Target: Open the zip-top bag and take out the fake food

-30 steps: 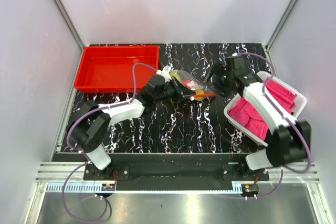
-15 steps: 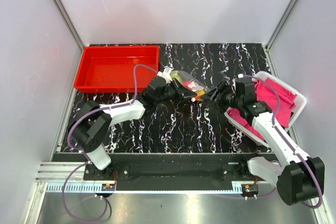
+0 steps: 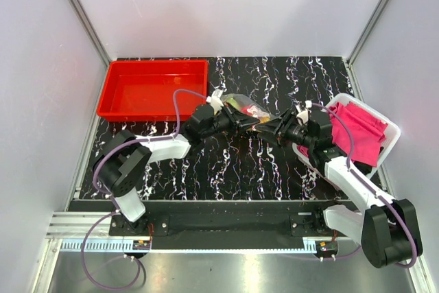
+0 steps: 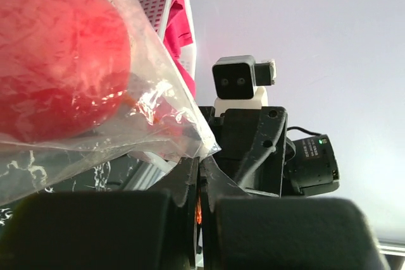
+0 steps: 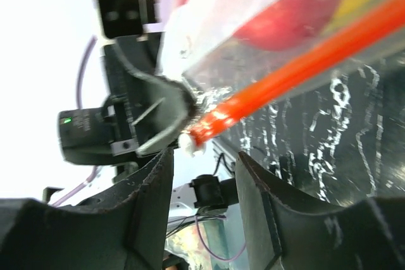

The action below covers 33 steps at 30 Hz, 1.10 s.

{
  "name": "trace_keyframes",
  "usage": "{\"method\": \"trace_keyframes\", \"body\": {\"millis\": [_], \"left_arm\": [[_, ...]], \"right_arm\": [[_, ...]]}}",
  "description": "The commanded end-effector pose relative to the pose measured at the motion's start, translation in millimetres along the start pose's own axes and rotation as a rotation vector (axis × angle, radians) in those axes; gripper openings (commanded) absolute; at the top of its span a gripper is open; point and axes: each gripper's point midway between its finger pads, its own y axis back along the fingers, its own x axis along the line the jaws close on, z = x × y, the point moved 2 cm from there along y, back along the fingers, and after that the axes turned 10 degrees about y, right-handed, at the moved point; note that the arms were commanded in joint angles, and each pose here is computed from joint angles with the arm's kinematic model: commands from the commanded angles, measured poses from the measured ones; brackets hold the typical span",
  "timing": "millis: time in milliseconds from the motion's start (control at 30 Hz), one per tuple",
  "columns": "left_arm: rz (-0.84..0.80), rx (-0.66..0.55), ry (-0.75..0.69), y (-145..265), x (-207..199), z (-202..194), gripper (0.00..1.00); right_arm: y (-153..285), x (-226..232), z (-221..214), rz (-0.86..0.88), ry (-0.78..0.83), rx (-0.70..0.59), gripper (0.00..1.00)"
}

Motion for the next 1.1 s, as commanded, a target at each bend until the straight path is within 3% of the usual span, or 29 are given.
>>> {"method": "trace_keyframes", "body": {"millis": [0,233,833,1000,1067], "left_arm": [[-0.133,0.046,0.028,4.3,-25.8,-10.2,0.00],[-0.153,0.052,0.046,4.7,-28.7,-11.4,0.00],[-0.171,0.063,0.065,5.6,-29.6,-17.5,0.00],[-0.184,0.076,0.077,8.3,-28.7,-21.7,0.00],[-0.183,0.078,0.072,9.3,-28.8,-22.4,0.00]], "right_arm": [[2.7,25.6,4.6,0.149,0.039,-0.022,0.52],[0.8,25.1,4.3,0.158,0.042,-0.012,0.53],[-4.7,19.1,6.4,0.193,-0.006,-0.028,0.40],[-5.4,16.1,7.7,0.186,-0.016,-0.042,0.23],[-6.0,13.8,9.1,0.178,-0.020,-0.055,0.21]]}}
